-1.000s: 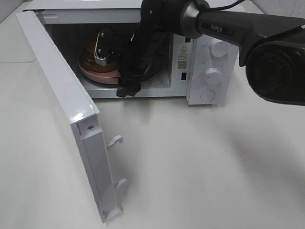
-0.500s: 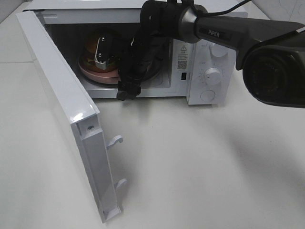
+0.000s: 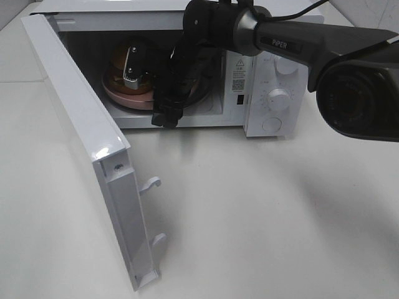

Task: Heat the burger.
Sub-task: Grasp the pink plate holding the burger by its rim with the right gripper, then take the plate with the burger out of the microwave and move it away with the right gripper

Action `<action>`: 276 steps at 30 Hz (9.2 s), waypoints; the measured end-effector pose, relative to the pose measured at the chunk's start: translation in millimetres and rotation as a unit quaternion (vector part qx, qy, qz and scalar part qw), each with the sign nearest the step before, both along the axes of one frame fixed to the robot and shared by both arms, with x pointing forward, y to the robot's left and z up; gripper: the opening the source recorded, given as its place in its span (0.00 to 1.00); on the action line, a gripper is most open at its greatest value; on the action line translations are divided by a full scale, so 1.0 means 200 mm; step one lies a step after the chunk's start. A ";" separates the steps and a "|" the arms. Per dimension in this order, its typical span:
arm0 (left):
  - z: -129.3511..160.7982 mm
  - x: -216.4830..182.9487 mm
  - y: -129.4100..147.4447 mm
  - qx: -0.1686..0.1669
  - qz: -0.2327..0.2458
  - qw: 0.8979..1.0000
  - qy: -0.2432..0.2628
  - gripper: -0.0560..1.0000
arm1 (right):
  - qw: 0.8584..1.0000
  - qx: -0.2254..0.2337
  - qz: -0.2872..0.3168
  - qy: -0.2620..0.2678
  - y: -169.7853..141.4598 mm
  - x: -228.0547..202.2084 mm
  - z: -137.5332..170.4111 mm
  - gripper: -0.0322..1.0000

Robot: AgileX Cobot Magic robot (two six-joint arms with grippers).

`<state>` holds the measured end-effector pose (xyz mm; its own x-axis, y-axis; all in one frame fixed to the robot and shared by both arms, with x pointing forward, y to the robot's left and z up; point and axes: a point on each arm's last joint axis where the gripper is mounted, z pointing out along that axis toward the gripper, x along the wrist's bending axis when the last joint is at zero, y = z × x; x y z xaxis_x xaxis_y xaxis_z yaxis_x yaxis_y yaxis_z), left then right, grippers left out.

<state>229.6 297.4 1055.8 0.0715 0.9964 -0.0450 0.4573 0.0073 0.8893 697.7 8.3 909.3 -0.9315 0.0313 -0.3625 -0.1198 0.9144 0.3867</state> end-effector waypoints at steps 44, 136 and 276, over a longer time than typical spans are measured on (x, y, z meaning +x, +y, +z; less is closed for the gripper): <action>0.00 0.00 0.00 0.000 0.000 1.000 0.000 0.99 | 0.998 -0.039 0.004 0.047 -0.05 -0.08 0.18 0.06; 0.00 0.00 0.00 0.000 0.000 1.000 0.000 0.99 | 0.990 -0.032 0.072 -0.120 -0.46 -0.93 0.53 0.18; 0.00 0.00 0.00 0.000 0.000 1.000 0.000 0.99 | 0.769 -0.067 -0.621 -0.133 -1.50 -1.23 0.34 0.18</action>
